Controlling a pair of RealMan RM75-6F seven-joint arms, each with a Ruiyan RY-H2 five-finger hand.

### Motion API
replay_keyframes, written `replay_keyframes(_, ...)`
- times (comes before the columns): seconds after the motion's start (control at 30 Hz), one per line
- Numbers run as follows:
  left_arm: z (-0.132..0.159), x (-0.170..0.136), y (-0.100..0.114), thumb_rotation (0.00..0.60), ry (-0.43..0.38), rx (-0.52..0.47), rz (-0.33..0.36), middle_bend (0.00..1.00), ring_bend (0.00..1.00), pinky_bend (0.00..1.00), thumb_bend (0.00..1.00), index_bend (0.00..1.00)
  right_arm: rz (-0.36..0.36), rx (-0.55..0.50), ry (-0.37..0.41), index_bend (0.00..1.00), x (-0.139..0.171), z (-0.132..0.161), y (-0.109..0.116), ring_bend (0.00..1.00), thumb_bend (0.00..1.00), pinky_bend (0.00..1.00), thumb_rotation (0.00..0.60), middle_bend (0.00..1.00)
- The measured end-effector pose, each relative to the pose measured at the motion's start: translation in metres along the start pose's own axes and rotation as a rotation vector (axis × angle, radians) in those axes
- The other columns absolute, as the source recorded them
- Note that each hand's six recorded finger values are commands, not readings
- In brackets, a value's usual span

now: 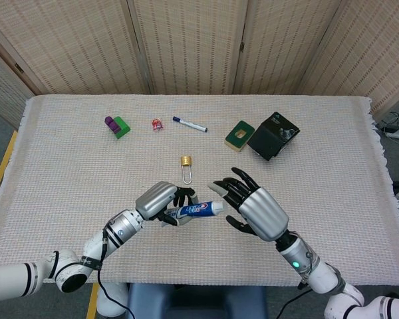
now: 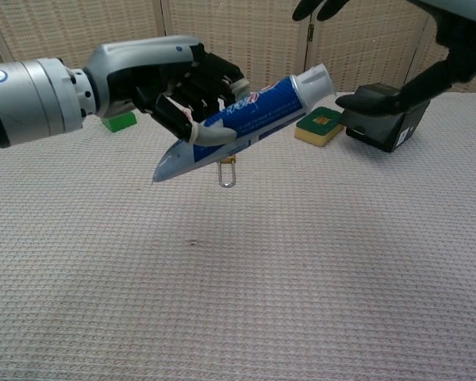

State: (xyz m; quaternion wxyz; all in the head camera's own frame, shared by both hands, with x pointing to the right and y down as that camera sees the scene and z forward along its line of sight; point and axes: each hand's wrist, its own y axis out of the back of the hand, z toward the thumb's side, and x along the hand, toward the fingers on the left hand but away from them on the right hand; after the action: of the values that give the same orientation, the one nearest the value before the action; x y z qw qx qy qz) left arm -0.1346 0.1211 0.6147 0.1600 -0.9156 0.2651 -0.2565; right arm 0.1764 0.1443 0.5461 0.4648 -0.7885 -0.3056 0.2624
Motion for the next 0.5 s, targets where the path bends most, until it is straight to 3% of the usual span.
replay_keyframes(0.5, 0.0041, -0.0022, -0.0005, 0.6, -0.01, 0.005, -0.005, 0.76, 0.78, 0.6, 0.82, 0.82, -0.012, 0.012, 0.011, 0.11, -0.0078, 0.0052, -0.002, 0.2, 0.35, 0.09, 0.6, 0.24)
